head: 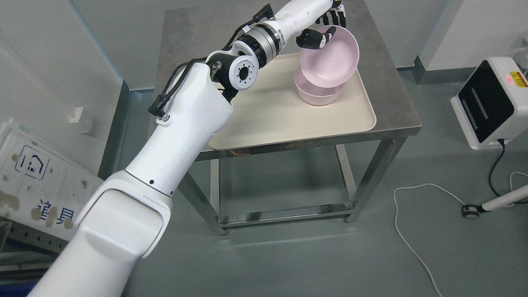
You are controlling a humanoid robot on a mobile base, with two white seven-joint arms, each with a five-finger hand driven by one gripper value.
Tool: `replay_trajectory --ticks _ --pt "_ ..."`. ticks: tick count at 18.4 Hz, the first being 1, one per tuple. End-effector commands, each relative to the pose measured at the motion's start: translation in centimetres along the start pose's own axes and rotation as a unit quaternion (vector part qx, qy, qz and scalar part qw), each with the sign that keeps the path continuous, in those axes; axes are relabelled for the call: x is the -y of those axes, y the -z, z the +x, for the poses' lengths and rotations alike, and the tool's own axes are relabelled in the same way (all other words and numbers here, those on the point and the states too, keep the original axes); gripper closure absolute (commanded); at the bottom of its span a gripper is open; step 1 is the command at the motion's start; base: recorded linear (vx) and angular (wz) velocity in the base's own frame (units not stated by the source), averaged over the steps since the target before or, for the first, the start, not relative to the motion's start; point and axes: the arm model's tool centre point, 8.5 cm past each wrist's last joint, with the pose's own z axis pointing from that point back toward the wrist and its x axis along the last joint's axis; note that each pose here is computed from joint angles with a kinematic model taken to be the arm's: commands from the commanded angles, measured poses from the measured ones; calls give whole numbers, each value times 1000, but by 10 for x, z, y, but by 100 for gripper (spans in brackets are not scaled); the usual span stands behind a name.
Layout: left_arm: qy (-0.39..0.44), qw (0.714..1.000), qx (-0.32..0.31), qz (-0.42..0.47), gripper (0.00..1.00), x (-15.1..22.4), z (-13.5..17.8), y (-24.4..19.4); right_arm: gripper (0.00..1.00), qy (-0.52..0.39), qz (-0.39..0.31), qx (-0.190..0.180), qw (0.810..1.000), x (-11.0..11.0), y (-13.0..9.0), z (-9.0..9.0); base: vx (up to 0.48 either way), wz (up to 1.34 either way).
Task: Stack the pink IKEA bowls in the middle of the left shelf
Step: 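Carry the held bowl over and lower it into the other pink bowl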
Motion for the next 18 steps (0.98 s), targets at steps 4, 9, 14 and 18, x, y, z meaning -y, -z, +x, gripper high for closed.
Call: replay_trajectory --ticks 4,9,14,18 --pt "-21 999 -40 -9 83 3 -34 -7 0 0 -9 0 1000 11 0 0 0 0" --pt "-143 974 83 153 19 -30 -22 -42 0 0 -9 0 1000 11 0 0 0 0" --pt "-181 969 168 -13 23 65 13 -61 0 0 -9 0 1000 11 0 0 0 0" --pt "-39 990 100 -90 24 93 7 -54 0 0 -9 0 1000 11 0 0 0 0"
